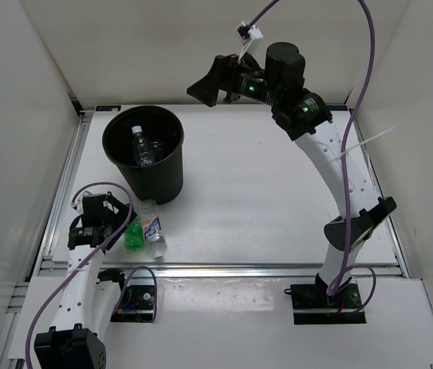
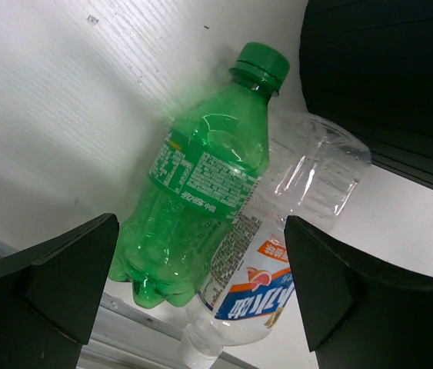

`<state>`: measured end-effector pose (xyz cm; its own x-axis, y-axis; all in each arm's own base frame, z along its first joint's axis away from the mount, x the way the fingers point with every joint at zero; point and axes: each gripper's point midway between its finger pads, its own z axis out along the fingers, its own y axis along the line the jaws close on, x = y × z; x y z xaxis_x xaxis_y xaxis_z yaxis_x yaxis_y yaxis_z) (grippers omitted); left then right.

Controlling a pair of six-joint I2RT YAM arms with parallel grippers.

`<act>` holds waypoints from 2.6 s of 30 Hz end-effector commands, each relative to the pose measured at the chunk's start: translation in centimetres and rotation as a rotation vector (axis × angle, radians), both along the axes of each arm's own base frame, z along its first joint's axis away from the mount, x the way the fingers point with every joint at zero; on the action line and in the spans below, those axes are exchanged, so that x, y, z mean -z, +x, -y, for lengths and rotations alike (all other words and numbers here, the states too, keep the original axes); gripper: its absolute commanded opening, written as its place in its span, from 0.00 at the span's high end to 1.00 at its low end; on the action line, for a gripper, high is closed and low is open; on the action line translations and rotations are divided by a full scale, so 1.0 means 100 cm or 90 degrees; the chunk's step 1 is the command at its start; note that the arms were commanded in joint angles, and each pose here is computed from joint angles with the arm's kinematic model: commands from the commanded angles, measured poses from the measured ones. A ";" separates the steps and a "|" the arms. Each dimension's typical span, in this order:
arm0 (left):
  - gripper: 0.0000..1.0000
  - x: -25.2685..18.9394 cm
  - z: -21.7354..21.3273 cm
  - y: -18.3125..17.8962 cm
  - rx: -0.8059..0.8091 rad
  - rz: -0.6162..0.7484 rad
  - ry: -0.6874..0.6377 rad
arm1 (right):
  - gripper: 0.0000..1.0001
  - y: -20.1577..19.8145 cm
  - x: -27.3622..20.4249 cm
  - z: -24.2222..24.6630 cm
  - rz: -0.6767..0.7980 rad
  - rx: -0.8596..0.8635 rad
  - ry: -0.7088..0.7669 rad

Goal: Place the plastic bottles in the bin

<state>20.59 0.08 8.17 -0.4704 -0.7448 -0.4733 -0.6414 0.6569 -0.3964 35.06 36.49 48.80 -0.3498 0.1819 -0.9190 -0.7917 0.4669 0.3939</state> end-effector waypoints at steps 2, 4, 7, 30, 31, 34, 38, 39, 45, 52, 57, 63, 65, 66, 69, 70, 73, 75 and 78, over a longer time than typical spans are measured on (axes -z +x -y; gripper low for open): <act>0.00 0.006 0.006 0.005 -0.013 0.015 -0.030 | 0.00 0.004 0.019 -0.009 -0.026 -0.024 -0.013; 0.00 0.009 0.008 0.004 -0.014 0.010 -0.039 | 0.00 0.007 0.019 -0.006 -0.026 -0.018 -0.013; 0.00 0.017 0.008 0.003 -0.019 -0.007 -0.044 | 0.00 0.005 0.019 -0.001 -0.033 -0.018 -0.011; 0.51 -0.187 -0.053 0.023 -0.225 0.229 0.059 | 0.00 0.000 0.027 0.020 -0.049 0.001 -0.027; 0.51 -0.235 -0.055 0.024 -0.234 0.307 0.060 | 0.00 0.000 0.027 0.020 -0.049 0.001 -0.027; 0.51 -0.299 -0.056 0.036 -0.214 0.393 0.073 | 0.00 0.000 0.027 0.020 -0.049 0.001 -0.027; 0.51 -0.332 -0.033 0.086 -0.114 0.458 0.032 | 0.00 0.003 0.031 0.022 -0.054 0.001 -0.030; 0.52 -0.332 -0.026 0.096 -0.100 0.454 0.018 | 0.00 0.004 0.030 0.024 -0.060 0.001 -0.026; 0.48 -0.290 0.023 0.162 0.045 0.364 0.022 | 0.00 0.006 0.041 0.031 -0.081 0.007 -0.031; 0.00 -0.310 0.070 0.172 0.157 0.392 0.024 | 0.00 0.006 0.048 0.047 -0.095 0.022 -0.038; 0.00 -0.337 0.014 0.107 -0.016 0.468 0.104 | 0.00 0.013 0.048 0.054 -0.095 0.034 -0.037; 0.00 -0.270 0.040 0.050 0.126 0.452 0.067 | 0.00 0.013 0.052 0.056 -0.101 0.028 -0.038; 0.00 -0.240 0.055 0.036 0.209 0.428 0.067 | 0.00 0.016 0.056 0.054 -0.106 0.028 -0.041; 0.00 -0.231 0.059 0.035 0.222 0.418 0.059 | 0.00 0.016 0.056 0.054 -0.106 0.028 -0.041; 0.00 -0.167 0.068 0.027 0.255 0.308 0.029 | 0.00 0.020 0.060 0.054 -0.111 0.033 -0.044; 0.00 -0.139 0.070 0.027 0.262 0.256 0.023 | 0.00 0.018 0.060 0.053 -0.112 0.028 -0.044; 0.00 -0.104 0.070 0.027 0.258 0.183 0.020 | 0.00 0.021 0.068 0.049 -0.122 0.020 -0.049; 0.00 -0.081 0.068 0.026 0.250 0.142 0.020 | 0.00 0.021 0.068 0.049 -0.127 0.021 -0.046; 0.00 -0.052 0.071 0.023 0.266 0.090 0.013 | 0.00 0.022 0.068 0.047 -0.128 0.015 -0.046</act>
<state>23.12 -6.40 13.98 -0.6328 -0.5126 -0.5803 -0.2865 0.8513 -0.4395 37.25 31.51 41.32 -0.5431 0.1268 -0.8301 -0.6640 0.5403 0.5169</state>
